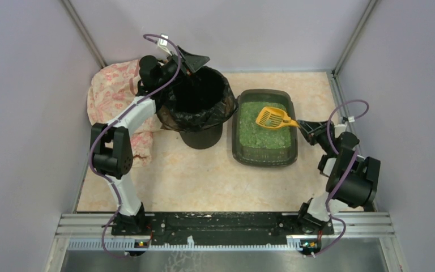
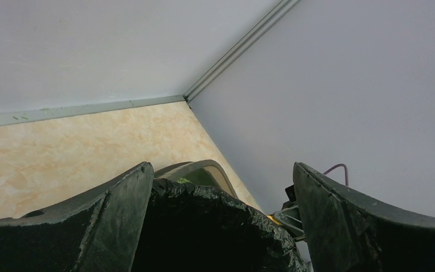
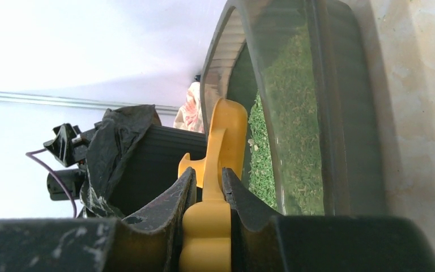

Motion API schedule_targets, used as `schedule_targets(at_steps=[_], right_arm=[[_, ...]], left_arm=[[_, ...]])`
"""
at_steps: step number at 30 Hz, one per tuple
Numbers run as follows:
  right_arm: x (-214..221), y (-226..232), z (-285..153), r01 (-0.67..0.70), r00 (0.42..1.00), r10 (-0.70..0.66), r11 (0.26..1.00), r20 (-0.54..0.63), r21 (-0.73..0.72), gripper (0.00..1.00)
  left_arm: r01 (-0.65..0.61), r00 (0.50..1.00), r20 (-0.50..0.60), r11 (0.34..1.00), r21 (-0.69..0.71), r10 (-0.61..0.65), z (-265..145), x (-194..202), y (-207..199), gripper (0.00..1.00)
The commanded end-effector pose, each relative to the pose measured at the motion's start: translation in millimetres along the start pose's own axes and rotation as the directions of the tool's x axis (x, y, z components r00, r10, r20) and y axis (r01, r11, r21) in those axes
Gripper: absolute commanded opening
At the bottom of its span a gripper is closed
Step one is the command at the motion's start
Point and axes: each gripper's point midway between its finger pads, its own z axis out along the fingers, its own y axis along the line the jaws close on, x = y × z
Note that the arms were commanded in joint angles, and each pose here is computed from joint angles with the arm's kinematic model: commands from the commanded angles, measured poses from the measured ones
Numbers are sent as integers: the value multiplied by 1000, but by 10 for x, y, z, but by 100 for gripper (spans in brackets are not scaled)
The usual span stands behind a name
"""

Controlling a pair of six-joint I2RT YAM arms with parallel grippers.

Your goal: Clean the litter box

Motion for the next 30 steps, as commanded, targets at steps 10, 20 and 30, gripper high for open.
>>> schedule_targets(at_steps=[10, 20, 30], right_arm=[[-99, 186, -50, 80, 996, -76, 994, 46, -79, 0], [-181, 225, 36, 150, 988, -150, 989, 25, -11, 0], [-405, 1101, 178, 193, 980, -190, 979, 53, -61, 0]], left_arm=[[-9, 1000, -3, 1000, 2, 9, 28, 37, 70, 99], [-28, 1000, 2, 999, -18, 28, 4, -8, 113, 99], [-122, 992, 3, 990, -73, 123, 151, -337, -6, 98]])
